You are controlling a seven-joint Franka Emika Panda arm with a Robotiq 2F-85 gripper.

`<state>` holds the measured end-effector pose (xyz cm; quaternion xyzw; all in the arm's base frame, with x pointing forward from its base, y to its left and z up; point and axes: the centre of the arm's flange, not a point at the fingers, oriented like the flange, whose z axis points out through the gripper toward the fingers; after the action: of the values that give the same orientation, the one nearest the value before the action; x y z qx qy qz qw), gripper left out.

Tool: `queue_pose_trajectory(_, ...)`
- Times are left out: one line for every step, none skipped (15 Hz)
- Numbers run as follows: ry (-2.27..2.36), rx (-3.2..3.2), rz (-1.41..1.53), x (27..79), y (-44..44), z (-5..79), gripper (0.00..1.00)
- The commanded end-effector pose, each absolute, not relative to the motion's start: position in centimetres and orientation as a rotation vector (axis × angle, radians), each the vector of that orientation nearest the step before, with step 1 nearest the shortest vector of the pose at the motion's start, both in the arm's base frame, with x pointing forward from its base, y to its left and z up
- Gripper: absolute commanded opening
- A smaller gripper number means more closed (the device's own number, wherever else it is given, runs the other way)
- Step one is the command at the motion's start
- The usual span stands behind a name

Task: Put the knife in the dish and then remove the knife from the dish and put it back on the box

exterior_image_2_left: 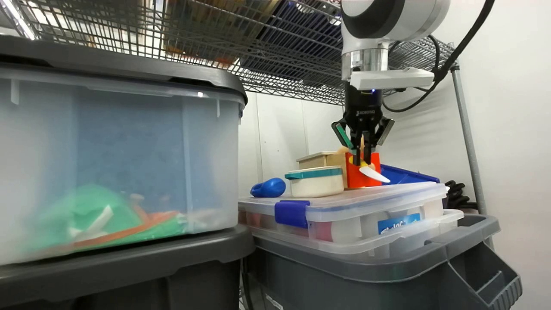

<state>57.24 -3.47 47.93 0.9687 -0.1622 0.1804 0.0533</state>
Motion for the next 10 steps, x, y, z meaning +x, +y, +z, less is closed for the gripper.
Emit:
queue_pose_trajectory(-0.555, 2.932, 0.534, 57.0, -4.9, 47.8, 0.06)
queue_pose_trajectory(-0.571, 2.928, 0.529, 57.2, -5.5, 47.5, 0.06)
queue_pose_trajectory(-0.587, 2.921, 0.524, 57.5, -5.9, 47.3, 0.06)
queue_pose_trajectory(-0.598, 2.918, 0.518, 57.5, -6.3, 47.1, 0.06)
queue_pose_trajectory(-0.607, 2.916, 0.513, 57.4, -6.7, 46.9, 0.06)
queue_pose_trajectory(-0.616, 2.912, 0.509, 57.3, -6.9, 46.7, 0.06)
queue_pose_trajectory(-0.625, 2.912, 0.500, 57.3, -7.2, 46.5, 0.06)
queue_pose_trajectory(-0.633, 2.911, 0.493, 57.3, -7.4, 46.2, 0.06)
queue_pose_trajectory(-0.640, 2.909, 0.485, 57.3, -7.6, 45.9, 0.06)
queue_pose_trajectory(-0.646, 2.908, 0.478, 57.5, -7.7, 45.6, 0.06)
